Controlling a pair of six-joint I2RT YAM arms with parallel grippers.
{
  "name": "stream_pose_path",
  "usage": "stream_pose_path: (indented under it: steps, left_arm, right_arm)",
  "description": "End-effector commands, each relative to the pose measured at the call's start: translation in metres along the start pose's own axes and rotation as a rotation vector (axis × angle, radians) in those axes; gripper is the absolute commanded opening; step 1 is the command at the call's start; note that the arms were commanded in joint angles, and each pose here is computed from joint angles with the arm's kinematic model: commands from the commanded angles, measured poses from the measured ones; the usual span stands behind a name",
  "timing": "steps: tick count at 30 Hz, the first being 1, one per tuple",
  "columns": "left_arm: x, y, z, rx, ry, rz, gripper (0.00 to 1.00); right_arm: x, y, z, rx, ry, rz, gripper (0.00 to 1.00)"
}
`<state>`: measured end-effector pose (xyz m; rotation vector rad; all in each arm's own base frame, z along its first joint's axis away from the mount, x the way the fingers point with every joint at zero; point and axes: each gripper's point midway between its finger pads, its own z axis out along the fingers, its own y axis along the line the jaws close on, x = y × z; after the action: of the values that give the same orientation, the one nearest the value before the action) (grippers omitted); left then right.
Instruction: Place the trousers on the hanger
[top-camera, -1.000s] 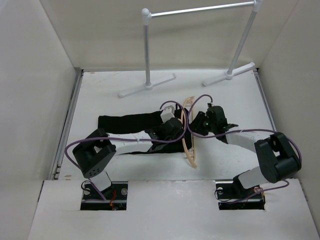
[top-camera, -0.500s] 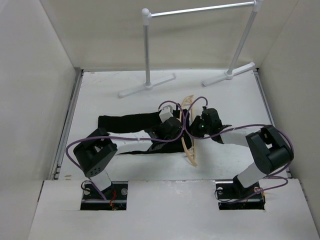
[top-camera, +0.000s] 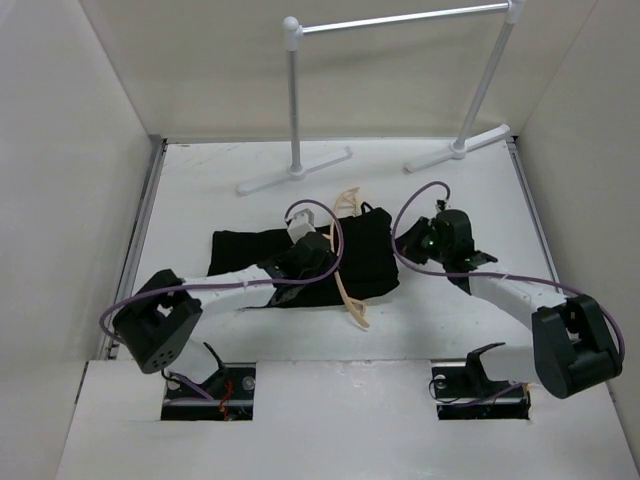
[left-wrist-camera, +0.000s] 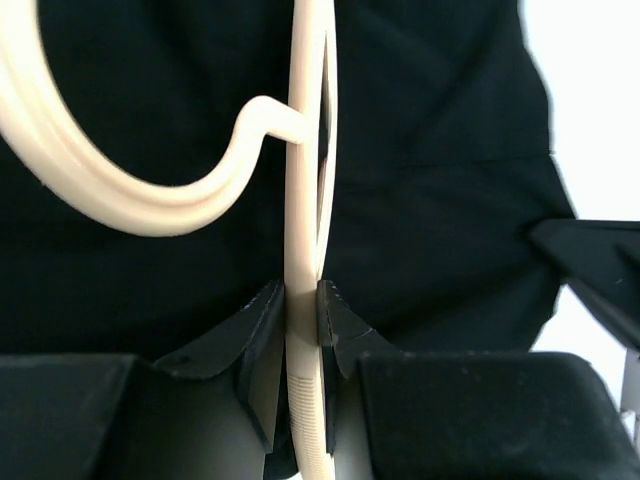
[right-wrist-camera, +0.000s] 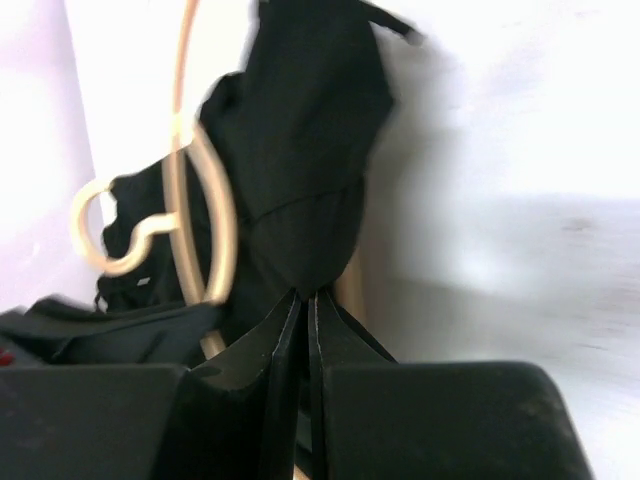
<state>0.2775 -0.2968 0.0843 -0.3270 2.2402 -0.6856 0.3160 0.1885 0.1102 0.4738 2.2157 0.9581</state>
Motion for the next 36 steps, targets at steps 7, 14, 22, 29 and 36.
stream_pose_path:
  steps: [7,14,22,29,36]
  left_arm:
    - [-0.022,0.054,-0.045,-0.095,-0.042,0.057,0.00]
    - [-0.039,0.046,-0.062,-0.093,-0.083,0.130,0.00]
    - [-0.041,0.074,-0.070,-0.225,-0.093,0.269,0.00]
    - [-0.055,0.052,-0.085,-0.176,-0.148,0.262,0.00]
    - [-0.078,-0.017,-0.110,-0.014,-0.222,0.234,0.00]
  right_arm:
    - [-0.017,-0.042,-0.011,0.085,-0.057,0.077,0.10]
    - [-0.009,-0.060,-0.003,0.128,-0.037,0.090,0.12]
    - [-0.008,-0.078,-0.001,0.179,-0.044,0.116,0.11]
    - [-0.004,-0.082,0.003,0.199,-0.030,0.124,0.14]
    - [0.010,-0.083,0.005,0.210,-0.004,0.119,0.23]
